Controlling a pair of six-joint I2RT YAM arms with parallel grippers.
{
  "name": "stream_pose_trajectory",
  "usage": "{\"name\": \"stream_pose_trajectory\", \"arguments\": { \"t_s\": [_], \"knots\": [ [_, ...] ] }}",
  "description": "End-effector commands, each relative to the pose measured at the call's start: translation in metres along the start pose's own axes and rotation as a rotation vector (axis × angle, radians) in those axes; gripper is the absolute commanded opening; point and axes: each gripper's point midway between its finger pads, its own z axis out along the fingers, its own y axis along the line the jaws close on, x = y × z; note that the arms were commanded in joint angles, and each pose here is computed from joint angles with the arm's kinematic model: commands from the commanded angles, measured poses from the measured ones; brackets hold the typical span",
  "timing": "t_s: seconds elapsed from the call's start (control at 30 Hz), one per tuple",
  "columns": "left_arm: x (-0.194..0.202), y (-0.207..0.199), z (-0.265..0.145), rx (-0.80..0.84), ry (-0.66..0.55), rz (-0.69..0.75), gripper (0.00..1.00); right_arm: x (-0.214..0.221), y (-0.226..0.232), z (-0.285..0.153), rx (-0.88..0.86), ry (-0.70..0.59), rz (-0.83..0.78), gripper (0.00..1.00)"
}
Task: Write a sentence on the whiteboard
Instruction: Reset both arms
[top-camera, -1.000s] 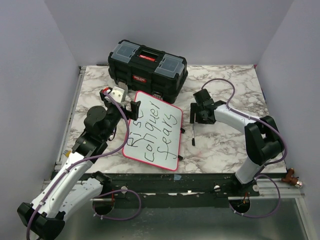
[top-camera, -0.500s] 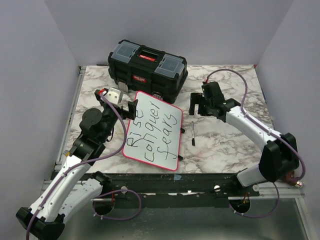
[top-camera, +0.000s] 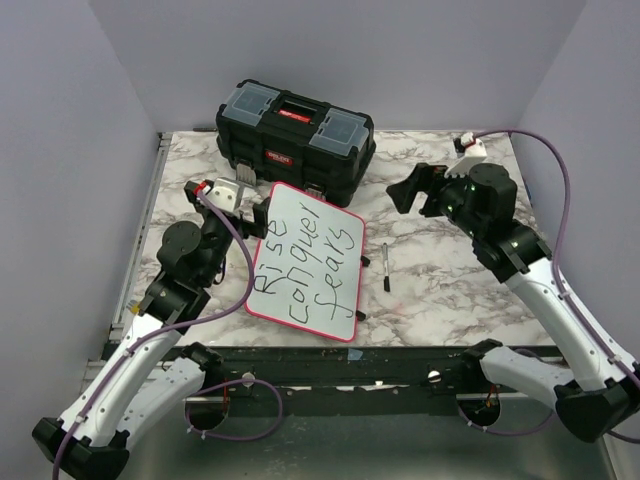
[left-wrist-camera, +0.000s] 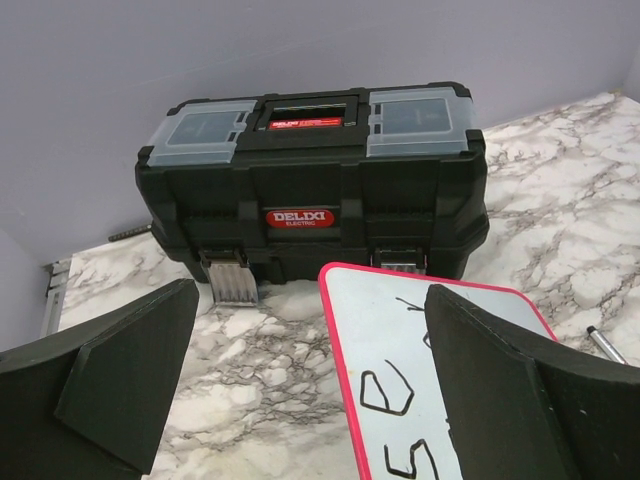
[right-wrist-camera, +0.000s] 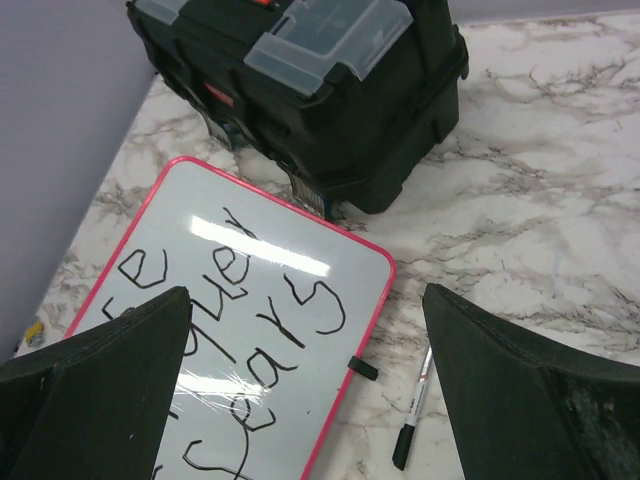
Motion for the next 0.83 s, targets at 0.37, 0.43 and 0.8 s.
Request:
{"name": "stream_pose_trajectory", "arguments": {
  "t_s": [0.37, 0.43, 0.8],
  "knots": [
    [-0.013, 0.030, -0.015, -0.146, -0.089, 0.030, 0.98, -0.010, 0.001, -0.059, -0.075, -0.255, 0.124, 1.00],
    [-0.014, 0.031, -0.015, -0.148, -0.091, 0.030, 0.98, -0.006, -0.001, -0.063, -0.071, -0.255, 0.131, 1.00],
    [-0.015, 0.030, -0.017, -0.144, -0.098, 0.032, 0.98, -0.002, -0.004, -0.070, -0.054, -0.238, 0.124, 1.00]
  ]
}}
